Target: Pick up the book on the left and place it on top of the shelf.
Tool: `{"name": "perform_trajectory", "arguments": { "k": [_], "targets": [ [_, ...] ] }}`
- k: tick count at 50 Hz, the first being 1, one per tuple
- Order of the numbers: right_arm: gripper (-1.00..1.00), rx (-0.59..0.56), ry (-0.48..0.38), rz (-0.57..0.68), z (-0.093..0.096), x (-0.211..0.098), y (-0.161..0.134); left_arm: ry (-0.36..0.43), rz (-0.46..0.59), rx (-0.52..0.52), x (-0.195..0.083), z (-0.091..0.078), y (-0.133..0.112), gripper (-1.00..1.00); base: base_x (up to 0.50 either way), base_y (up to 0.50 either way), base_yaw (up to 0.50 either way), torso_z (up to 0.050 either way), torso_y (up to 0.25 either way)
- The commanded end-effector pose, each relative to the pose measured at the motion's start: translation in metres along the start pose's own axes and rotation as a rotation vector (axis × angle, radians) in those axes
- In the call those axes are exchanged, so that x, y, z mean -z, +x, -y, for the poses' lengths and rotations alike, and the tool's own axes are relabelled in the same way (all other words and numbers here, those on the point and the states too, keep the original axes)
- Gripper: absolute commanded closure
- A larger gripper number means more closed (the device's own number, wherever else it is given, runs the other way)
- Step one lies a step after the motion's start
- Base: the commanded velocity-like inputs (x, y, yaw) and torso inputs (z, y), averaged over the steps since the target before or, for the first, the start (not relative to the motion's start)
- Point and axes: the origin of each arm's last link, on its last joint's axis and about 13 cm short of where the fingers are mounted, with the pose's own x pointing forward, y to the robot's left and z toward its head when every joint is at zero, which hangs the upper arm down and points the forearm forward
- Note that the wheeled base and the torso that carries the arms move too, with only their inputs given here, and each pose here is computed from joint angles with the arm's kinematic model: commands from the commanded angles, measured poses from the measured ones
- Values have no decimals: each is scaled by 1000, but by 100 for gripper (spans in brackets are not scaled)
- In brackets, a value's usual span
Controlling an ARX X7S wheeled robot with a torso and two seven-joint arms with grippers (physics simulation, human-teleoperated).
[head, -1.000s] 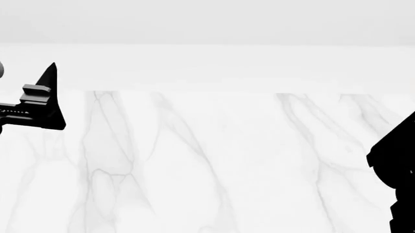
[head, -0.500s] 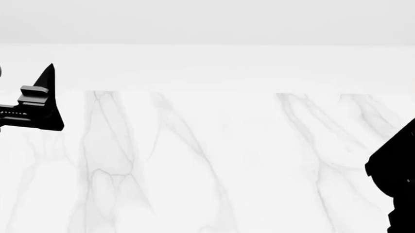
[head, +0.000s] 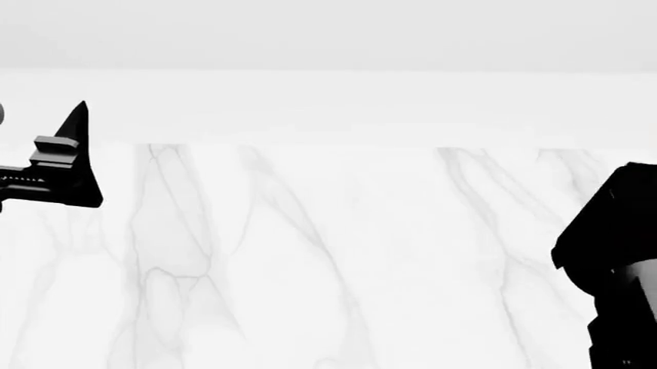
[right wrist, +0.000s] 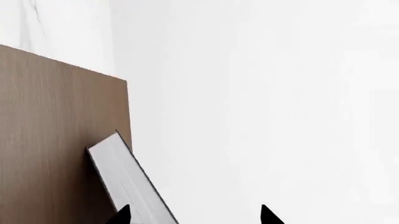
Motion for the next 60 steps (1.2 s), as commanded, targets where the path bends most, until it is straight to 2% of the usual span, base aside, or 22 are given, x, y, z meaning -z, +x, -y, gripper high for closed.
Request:
{"name": "perform_trajectory", "arguments": {
  "k": [1, 2, 7, 26, 29, 34, 35, 37, 38, 42, 45, 47, 48, 51, 55, 56, 60],
  "targets": [
    [-100, 18, 35, 287, 12, -38, -23, -2, 0, 0, 1, 0, 0, -100, 0, 0, 0, 0, 0],
    [-100, 2, 53, 336, 13, -45, -28, -2, -1, -1, 1, 0, 0, -100, 0, 0, 0, 0, 0],
    [-100, 23, 68, 402, 16, -53, -35, -1, -2, -2, 1, -1, -1, -100, 0, 0, 0, 0, 0],
    [-100, 38, 66, 422, 14, -54, -36, -4, -4, 0, 3, 0, 0, -100, 0, 0, 0, 0, 0],
    [-100, 26, 93, 465, 14, -58, -37, -3, -5, 0, 3, 0, 0, -100, 0, 0, 0, 0, 0],
    [-100, 42, 203, 606, 14, -71, -43, -2, -7, 1, 4, 0, 0, -100, 0, 0, 0, 0, 0],
    [-100, 42, 203, 606, 14, -71, -43, -2, -7, 1, 4, 0, 0, -100, 0, 0, 0, 0, 0],
    [-100, 46, 282, 667, 12, -77, -46, -2, -8, 1, 4, 0, 1, -100, 0, 0, 0, 0, 0],
    [-100, 6, 365, 703, 10, -80, -48, -3, -9, 2, 5, 1, 1, -100, 0, 0, 0, 0, 0],
    [-100, -180, 544, 763, -1, -85, -50, -2, -8, 1, 4, 1, 1, -100, 0, 0, 0, 0, 0],
    [-100, -407, 698, 809, -10, -87, -52, -2, -7, 2, 4, 1, 1, -100, 0, 0, 0, 0, 0],
    [-100, -467, 737, 842, -13, -88, -52, 0, -8, 3, 4, 1, 1, -100, 0, 0, 0, 0, 0],
    [-100, -592, 800, 868, -15, -88, -53, -1, -8, 3, 4, 1, 1, -100, 0, 0, 0, 0, 0],
    [-100, -744, 870, 904, -17, -86, -55, 1, -7, 4, 3, 1, 2, -100, 0, 0, 0, 0, 0],
    [-100, -789, 886, 932, -18, -80, -58, 1, -5, 4, 3, 1, 2, -100, 0, 0, 0, 0, 0],
    [-100, -834, 905, 933, -19, -78, -60, -1, -5, 4, 3, 2, 2, -100, 0, 0, 0, 0, 0],
    [-100, -879, 899, 968, -24, -72, -65, -2, -3, 4, 3, 1, 2, -100, 0, 0, 0, 0, 0]
  ]
}}
